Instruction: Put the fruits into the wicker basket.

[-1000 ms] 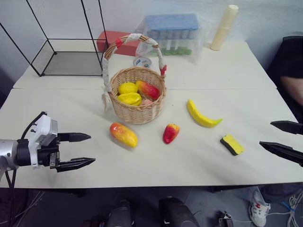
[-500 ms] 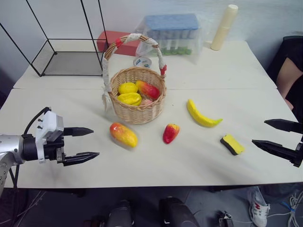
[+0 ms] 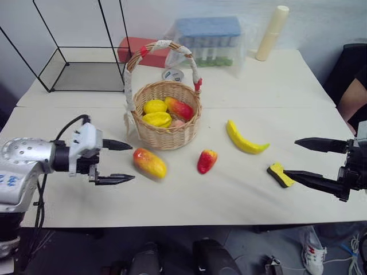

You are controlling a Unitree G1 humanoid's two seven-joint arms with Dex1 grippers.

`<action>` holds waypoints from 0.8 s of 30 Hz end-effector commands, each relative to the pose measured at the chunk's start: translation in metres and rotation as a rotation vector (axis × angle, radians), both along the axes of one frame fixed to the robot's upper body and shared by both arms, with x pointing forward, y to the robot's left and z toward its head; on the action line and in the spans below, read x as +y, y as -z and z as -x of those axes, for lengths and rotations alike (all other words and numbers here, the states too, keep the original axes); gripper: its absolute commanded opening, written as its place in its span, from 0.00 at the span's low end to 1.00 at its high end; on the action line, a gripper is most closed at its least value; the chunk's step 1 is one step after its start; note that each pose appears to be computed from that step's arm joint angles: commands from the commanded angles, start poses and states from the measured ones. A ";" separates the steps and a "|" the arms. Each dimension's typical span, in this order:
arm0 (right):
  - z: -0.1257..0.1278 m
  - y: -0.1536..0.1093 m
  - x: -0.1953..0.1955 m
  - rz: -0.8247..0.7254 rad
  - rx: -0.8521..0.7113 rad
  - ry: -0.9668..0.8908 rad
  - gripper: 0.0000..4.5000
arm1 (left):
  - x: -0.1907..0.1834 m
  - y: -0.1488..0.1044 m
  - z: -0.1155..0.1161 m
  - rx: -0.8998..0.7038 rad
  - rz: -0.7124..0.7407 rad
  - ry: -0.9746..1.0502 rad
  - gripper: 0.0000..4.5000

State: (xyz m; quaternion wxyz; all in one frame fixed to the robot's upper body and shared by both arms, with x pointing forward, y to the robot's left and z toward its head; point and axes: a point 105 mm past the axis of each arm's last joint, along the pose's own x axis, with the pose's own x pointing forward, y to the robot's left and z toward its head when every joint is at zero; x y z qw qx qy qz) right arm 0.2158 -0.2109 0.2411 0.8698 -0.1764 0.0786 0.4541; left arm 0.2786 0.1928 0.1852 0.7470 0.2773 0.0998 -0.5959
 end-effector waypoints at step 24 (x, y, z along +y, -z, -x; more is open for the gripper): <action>0.010 -0.008 0.053 -0.008 -0.109 -0.177 1.00 | -0.035 0.028 -0.046 -0.143 -0.190 0.265 0.56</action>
